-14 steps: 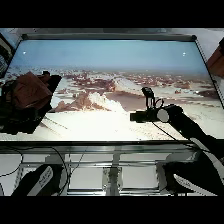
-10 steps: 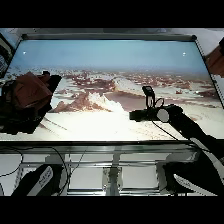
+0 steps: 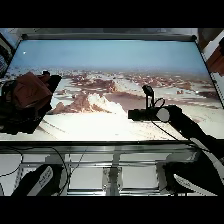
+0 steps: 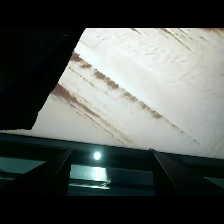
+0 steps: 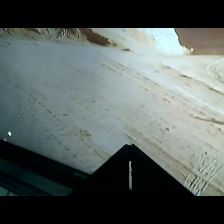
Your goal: Fold the clothes and pants, and hang the long-sleeved shirts on hangers.
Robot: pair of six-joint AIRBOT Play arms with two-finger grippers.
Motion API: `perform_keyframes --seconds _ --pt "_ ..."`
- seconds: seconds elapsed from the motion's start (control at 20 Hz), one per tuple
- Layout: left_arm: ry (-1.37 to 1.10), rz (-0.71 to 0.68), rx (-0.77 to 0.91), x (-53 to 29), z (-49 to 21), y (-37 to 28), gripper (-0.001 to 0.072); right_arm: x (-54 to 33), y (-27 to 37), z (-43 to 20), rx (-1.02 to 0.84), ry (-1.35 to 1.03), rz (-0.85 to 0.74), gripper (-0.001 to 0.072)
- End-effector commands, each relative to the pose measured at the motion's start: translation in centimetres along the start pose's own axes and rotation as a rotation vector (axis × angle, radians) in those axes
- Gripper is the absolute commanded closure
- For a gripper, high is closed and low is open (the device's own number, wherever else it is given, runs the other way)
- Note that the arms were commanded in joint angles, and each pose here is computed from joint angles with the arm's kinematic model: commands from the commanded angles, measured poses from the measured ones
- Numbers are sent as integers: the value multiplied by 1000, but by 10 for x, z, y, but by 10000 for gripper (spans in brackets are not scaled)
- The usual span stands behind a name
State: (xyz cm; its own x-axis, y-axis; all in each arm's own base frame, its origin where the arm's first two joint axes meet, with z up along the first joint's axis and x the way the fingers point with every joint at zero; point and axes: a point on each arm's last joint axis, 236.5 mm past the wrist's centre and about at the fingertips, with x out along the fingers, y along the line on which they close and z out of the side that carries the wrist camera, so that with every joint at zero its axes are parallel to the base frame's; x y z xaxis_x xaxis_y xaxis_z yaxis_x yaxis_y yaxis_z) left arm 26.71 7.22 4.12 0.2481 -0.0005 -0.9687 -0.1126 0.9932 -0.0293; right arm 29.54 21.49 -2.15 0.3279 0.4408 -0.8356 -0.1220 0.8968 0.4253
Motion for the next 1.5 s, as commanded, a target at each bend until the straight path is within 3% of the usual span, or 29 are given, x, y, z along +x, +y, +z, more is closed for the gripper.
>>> perform_keyframes --seconds 0.0,0.5,0.85,1.15,1.45 --pt "-12 3 0 1 3 1 158 0 4 -4 18 16 15 701" --pt "-170 35 -3 3 45 10 159 0 1 -11 14 46 5 701" --pt "-266 292 98 -1 76 68 161 0 0 -9 8 38 0 700" --pt "-343 190 51 14 101 48 158 0 3 1 9 -3 10 701" --pt "-244 261 6 28 80 86 142 0 3 2 9 -7 11 700"
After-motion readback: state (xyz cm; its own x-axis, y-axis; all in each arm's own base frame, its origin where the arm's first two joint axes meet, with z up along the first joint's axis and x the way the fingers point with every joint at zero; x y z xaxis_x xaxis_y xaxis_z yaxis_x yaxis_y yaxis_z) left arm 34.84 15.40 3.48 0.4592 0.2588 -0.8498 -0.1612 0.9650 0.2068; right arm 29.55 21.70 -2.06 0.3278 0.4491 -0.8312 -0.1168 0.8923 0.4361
